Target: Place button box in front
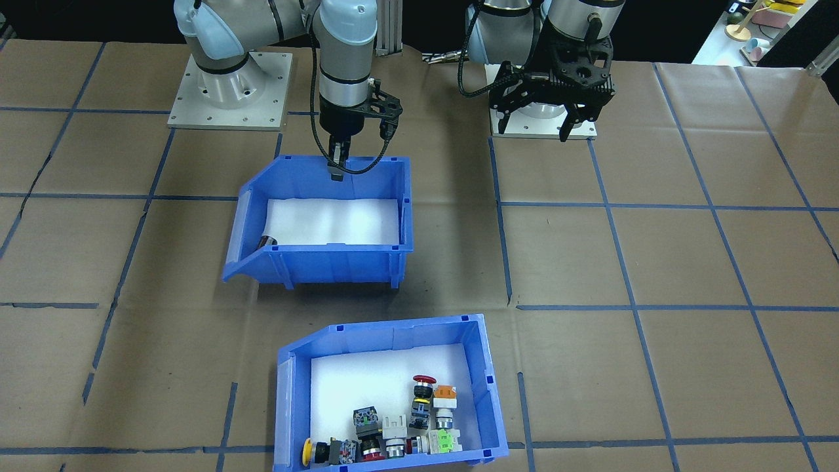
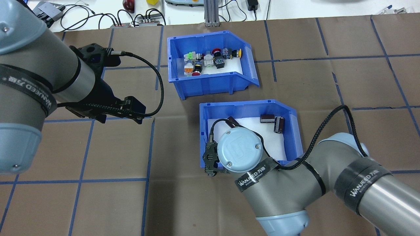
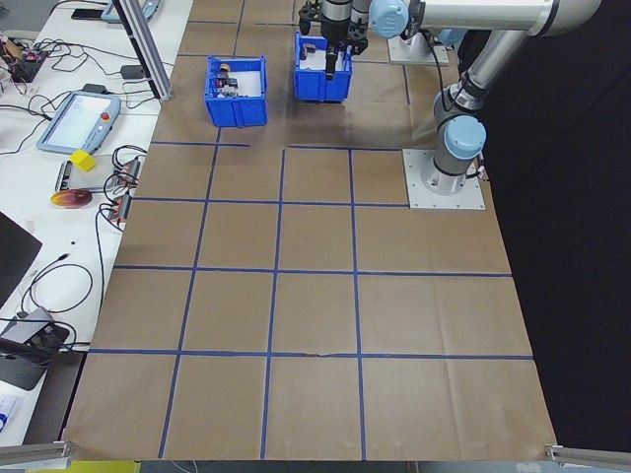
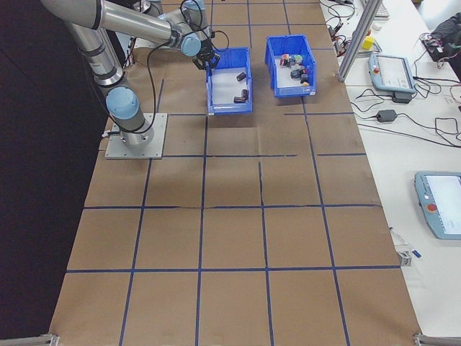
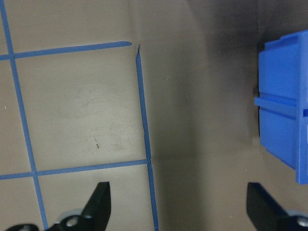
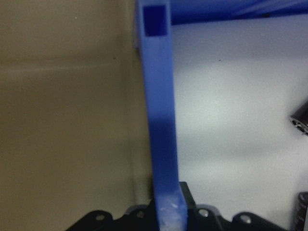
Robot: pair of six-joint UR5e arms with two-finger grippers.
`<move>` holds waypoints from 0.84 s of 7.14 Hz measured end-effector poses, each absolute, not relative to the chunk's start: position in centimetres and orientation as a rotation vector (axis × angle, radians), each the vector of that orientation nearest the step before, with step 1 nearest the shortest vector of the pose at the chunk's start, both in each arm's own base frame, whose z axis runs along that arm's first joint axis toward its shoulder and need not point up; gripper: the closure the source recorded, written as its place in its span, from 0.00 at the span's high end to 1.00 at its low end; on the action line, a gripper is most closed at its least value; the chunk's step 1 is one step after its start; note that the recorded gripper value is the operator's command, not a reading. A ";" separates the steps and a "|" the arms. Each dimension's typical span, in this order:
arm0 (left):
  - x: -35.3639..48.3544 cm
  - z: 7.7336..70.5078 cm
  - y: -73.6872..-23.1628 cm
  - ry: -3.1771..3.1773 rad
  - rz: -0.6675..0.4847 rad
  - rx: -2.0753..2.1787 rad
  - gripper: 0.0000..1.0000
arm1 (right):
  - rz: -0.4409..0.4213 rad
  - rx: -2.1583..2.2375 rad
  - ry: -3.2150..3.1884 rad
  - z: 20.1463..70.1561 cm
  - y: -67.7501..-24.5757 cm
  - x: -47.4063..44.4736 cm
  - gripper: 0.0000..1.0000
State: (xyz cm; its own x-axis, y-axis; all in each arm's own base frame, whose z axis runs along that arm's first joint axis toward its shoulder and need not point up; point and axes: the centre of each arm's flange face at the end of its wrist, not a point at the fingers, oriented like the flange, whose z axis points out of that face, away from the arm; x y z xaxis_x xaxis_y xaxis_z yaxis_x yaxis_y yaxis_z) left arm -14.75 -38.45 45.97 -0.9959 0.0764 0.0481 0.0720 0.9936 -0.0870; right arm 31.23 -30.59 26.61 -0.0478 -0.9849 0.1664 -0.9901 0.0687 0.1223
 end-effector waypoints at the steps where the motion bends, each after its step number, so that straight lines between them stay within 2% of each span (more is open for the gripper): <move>1: -14.0 45.9 -37.7 -3.118 0.125 -0.091 0.99 | 0.047 2.019 -2.128 26.0 -30.4 32.1 0.14; 2: -13.0 46.0 -37.7 -3.174 0.095 -0.072 0.99 | 0.056 2.027 -2.120 25.8 -30.2 32.7 0.16; 3: -12.5 46.0 -38.0 -3.204 0.074 -0.062 0.99 | 0.065 2.028 -2.120 25.8 -30.1 33.0 0.25; 4: -12.4 45.9 -38.2 -3.201 0.061 -0.059 0.99 | 0.076 2.016 -2.131 26.0 -30.2 33.2 0.73; 5: -12.5 45.9 -38.4 -3.191 0.055 -0.058 0.99 | 0.087 2.007 -2.144 26.2 -30.3 33.4 1.00; 6: -12.5 45.8 -38.4 -3.187 0.053 -0.058 0.99 | 0.100 2.001 -2.152 26.6 -30.6 33.6 1.00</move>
State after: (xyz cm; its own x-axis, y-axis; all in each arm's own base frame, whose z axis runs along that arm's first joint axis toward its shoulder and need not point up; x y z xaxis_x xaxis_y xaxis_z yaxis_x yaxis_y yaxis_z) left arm -12.50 -38.38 45.81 -0.9983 0.0356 -0.0469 0.0371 0.9988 -0.0325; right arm 33.55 -30.63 26.58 -0.0627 -0.9794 0.1920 -0.9930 0.0806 0.0868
